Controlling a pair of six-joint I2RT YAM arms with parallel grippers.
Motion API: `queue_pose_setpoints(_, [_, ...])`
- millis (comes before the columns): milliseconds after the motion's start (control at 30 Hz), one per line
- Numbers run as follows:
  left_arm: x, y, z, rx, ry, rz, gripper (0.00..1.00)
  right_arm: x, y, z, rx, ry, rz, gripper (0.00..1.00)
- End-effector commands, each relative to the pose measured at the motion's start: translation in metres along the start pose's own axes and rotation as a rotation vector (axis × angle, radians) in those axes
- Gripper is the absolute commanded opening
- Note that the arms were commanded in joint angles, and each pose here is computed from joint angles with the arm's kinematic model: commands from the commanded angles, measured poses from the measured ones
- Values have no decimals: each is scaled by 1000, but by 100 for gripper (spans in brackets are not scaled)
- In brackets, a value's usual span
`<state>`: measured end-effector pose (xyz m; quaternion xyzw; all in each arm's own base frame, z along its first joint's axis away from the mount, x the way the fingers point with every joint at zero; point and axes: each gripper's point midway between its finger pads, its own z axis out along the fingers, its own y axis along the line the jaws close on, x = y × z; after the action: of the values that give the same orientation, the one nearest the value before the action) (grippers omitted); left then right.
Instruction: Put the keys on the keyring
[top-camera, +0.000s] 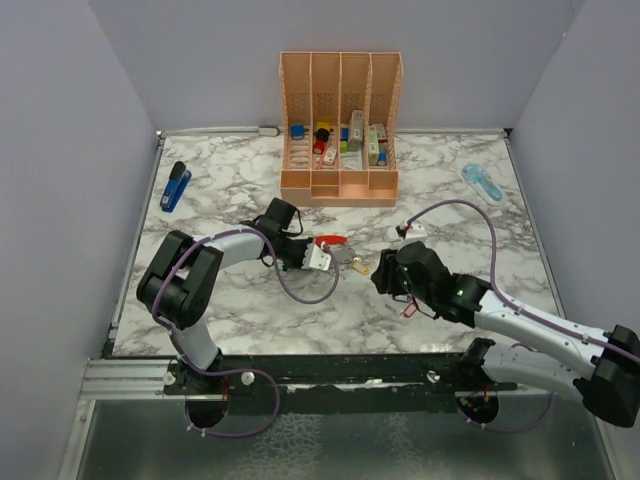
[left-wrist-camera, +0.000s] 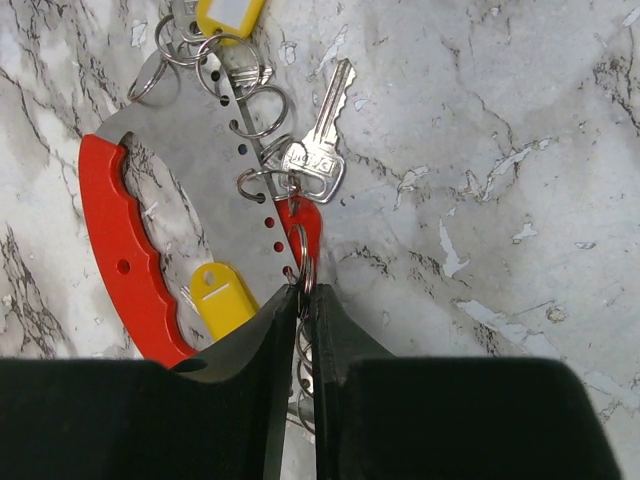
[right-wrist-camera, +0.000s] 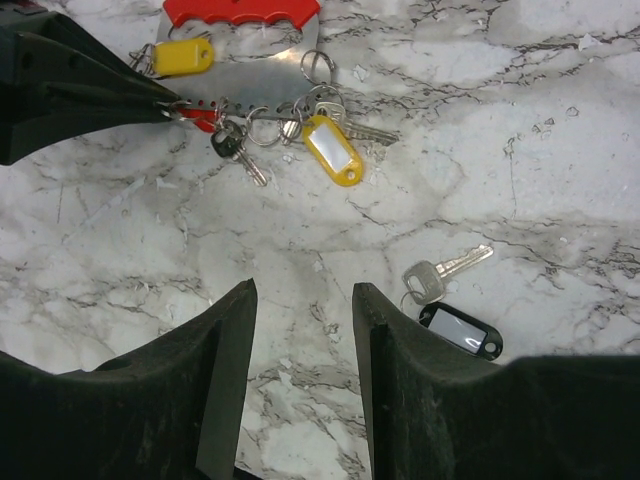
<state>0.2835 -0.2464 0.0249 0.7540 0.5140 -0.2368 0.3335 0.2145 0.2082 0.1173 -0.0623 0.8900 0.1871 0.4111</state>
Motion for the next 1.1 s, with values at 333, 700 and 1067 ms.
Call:
queue_pose_setpoints(333, [-26,15,-19,21,-2,-49,2,-5,2,0,-10,-32,6,45])
queue_pose_setpoints(700, [-90,9,-36,155,-214,-170,2,-7,3,-7,-38,-48,8,46])
queue_pose_setpoints(1067, [-111,-4,-46,223,-289,-200,2,-20,26,-16,-186,-123,8,46])
